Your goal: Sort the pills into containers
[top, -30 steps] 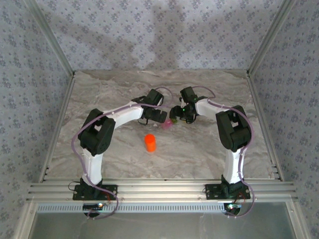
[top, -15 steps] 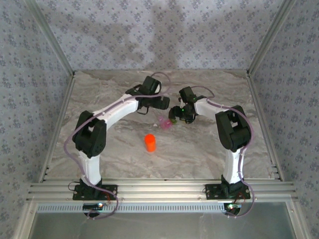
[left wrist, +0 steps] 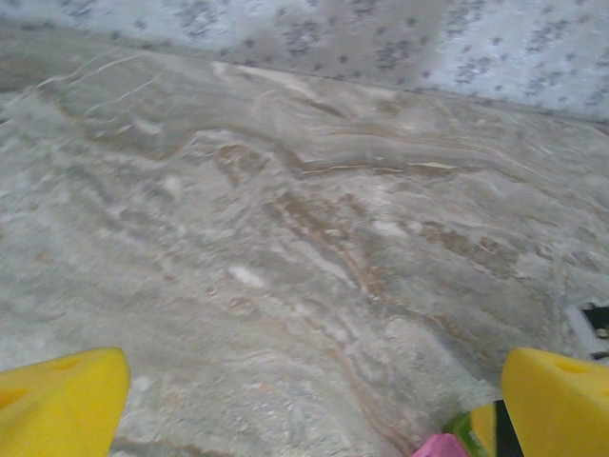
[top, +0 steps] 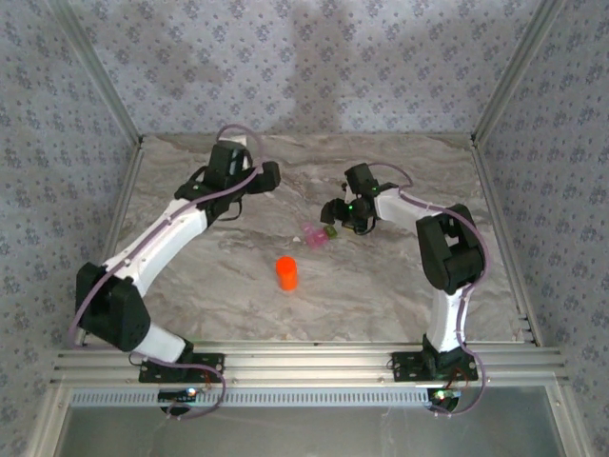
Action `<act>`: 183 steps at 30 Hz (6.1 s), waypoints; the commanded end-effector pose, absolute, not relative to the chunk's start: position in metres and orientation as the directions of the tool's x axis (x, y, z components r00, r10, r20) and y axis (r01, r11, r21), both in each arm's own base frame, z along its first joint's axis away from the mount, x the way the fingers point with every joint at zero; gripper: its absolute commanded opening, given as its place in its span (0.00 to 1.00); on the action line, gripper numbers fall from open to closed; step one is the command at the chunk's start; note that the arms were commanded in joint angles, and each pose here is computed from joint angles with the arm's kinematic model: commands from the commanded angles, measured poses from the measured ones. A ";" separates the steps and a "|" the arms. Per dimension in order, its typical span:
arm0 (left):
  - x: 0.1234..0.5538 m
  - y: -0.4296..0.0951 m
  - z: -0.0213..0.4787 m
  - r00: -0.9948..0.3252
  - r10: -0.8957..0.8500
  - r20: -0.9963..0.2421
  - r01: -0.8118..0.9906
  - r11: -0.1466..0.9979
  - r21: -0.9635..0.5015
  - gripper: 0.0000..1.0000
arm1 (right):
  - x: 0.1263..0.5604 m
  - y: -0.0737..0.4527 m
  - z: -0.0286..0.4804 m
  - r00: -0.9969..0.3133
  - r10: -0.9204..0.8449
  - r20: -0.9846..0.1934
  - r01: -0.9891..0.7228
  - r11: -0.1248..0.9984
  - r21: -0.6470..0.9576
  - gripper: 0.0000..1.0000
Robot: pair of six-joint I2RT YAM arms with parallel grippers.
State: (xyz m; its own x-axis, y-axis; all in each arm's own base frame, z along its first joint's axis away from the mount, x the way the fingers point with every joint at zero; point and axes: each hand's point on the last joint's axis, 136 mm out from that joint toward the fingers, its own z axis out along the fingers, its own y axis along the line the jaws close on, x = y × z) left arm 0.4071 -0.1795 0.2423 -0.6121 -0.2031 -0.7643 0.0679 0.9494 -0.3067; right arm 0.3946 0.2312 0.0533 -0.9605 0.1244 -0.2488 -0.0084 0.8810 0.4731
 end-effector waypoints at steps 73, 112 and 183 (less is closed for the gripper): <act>0.347 -0.069 0.165 -0.579 -0.801 -0.151 -0.390 0.435 -0.811 1.00 | 0.226 0.350 0.109 -0.737 -0.635 -0.230 -0.657 0.754 0.023 0.84; 0.358 -0.071 0.160 -0.595 -0.788 -0.156 -0.378 0.446 -0.811 1.00 | 0.308 0.300 0.133 -0.933 -0.181 -0.311 -0.294 0.883 0.367 0.78; 0.369 -0.209 0.229 -0.467 0.125 -0.875 0.615 0.757 -0.220 0.94 | 0.379 0.244 0.311 -0.846 -0.097 -0.525 -0.393 0.778 0.490 0.39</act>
State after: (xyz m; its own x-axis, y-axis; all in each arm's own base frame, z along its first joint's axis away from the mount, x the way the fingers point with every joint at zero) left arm 0.3679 -0.2008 0.2057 -0.6812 -0.0150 -0.7319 0.4407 0.7899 -0.4264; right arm 0.3831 0.2357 0.3120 -0.8112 -0.0541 -0.5823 -0.3524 0.8399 0.4129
